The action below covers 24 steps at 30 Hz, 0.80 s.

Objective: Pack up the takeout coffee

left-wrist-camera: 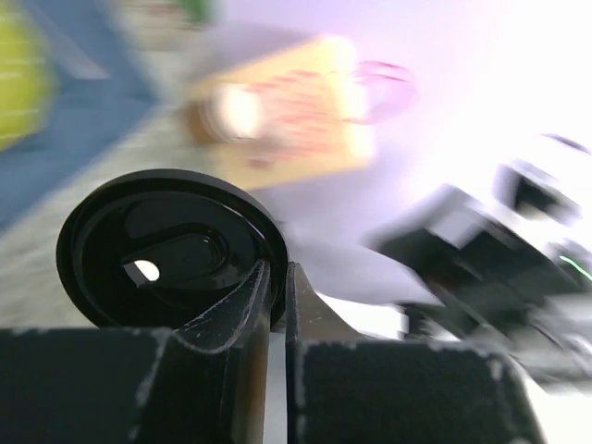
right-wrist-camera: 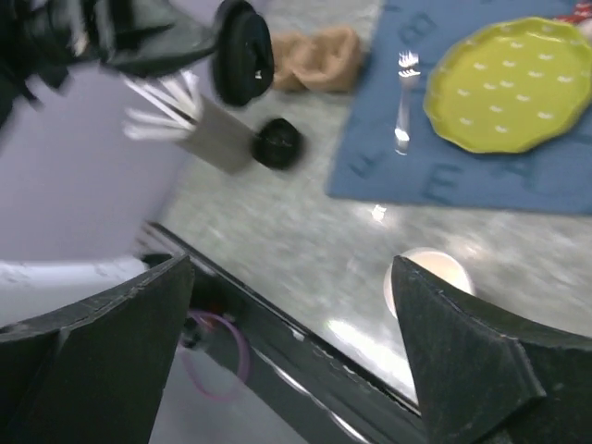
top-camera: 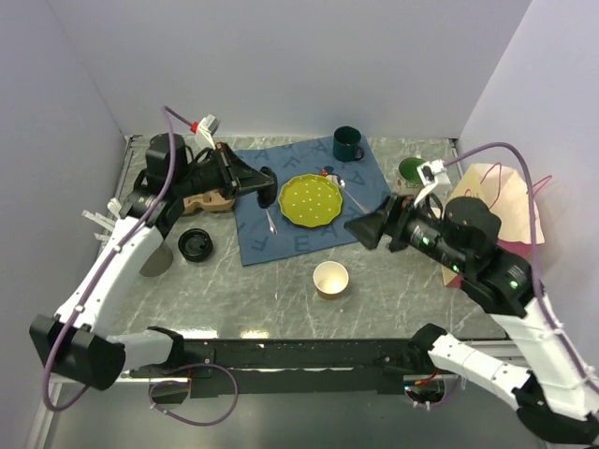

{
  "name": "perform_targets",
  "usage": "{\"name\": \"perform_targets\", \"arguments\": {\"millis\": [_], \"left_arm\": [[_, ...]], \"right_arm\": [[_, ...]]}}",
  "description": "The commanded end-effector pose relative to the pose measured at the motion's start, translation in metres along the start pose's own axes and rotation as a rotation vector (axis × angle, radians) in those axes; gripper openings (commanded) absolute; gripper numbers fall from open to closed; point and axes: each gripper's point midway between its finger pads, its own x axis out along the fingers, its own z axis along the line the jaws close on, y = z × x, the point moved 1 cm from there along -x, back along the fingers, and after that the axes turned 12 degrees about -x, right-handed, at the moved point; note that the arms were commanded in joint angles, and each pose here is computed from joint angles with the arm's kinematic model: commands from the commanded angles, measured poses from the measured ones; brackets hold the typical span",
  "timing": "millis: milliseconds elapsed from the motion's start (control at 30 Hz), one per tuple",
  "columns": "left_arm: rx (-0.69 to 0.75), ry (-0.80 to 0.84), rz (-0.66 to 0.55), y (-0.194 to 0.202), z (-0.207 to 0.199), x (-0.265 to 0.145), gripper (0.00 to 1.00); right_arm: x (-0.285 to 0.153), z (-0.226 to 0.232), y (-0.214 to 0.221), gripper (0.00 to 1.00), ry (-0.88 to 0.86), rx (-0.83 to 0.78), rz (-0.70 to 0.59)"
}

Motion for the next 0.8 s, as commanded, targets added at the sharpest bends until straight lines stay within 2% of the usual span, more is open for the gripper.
{"name": "perform_targets", "arguments": {"millis": [0,33,100,167,267,567,767], "left_arm": [[0.039,0.36,0.138,0.032,-0.091,-0.033,0.14],[0.04,0.373,0.146,0.036,-0.093,-0.035,0.14],[0.052,0.42,0.171,0.044,-0.105,-0.044,0.14],[0.031,0.445,0.195,0.051,-0.109,-0.049,0.14],[0.036,0.515,0.224,0.061,-0.119,-0.061,0.15],[0.108,0.573,0.237,0.076,-0.135,-0.073,0.17],[0.122,0.611,0.239,0.078,-0.139,-0.074,0.18]], "right_arm": [[0.017,0.039,-0.035,0.83,-0.329,0.123,-0.103],[0.016,0.05,-0.032,0.81,-0.412,0.123,-0.078],[0.023,0.054,-0.035,0.72,-0.464,0.157,-0.058],[0.023,0.065,-0.04,0.65,-0.555,0.154,-0.076],[0.031,0.065,-0.042,0.61,-0.57,0.207,-0.087],[0.052,0.073,-0.059,0.56,-0.636,0.421,-0.043],[0.061,0.076,-0.065,0.54,-0.632,0.445,-0.013]]}}
